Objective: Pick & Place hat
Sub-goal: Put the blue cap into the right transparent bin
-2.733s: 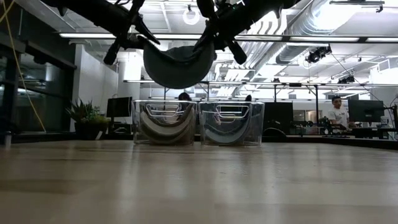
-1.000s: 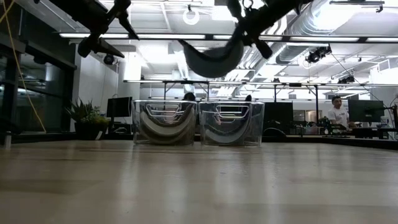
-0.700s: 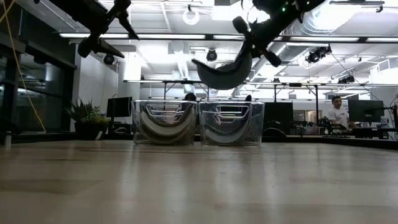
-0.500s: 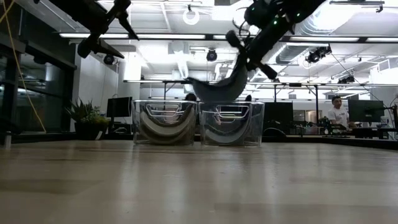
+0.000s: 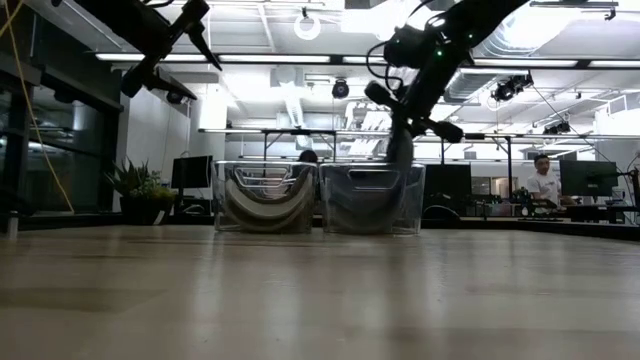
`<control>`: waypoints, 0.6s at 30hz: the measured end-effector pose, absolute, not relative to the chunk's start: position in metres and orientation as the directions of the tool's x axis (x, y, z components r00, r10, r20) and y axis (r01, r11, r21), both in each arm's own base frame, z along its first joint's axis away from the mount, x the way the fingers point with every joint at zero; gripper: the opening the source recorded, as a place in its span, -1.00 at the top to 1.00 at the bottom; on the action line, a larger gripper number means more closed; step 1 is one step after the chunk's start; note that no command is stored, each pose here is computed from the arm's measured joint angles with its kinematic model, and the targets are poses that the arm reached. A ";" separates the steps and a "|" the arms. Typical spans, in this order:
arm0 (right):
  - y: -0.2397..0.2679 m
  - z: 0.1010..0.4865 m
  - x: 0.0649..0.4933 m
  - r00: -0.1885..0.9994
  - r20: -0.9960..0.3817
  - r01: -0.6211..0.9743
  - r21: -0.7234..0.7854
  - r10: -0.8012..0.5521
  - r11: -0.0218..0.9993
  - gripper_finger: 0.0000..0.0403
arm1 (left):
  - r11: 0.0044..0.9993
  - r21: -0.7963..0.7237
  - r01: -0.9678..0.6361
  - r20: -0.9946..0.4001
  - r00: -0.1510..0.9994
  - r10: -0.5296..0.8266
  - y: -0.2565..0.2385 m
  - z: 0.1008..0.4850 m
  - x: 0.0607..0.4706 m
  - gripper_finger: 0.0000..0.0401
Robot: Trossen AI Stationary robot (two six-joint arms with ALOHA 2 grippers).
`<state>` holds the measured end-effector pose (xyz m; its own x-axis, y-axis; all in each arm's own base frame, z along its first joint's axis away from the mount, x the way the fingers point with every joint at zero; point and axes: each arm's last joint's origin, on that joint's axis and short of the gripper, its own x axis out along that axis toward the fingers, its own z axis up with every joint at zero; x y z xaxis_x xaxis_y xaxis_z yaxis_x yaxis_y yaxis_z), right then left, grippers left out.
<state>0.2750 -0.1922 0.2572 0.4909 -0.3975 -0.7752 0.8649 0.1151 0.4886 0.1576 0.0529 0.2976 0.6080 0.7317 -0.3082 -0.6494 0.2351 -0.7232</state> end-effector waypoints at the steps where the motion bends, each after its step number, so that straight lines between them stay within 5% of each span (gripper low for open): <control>1: -0.192 0.256 0.274 0.476 -0.785 0.873 0.475 -0.396 0.109 0.98 | 0.234 -0.724 -0.648 -0.308 0.608 0.732 0.053 0.298 0.158 -0.45; 18: -0.197 0.237 0.280 0.412 -0.823 0.887 0.461 -0.391 -0.036 0.98 | 0.228 -0.731 -0.643 -0.307 0.609 0.732 0.053 0.298 0.158 -0.45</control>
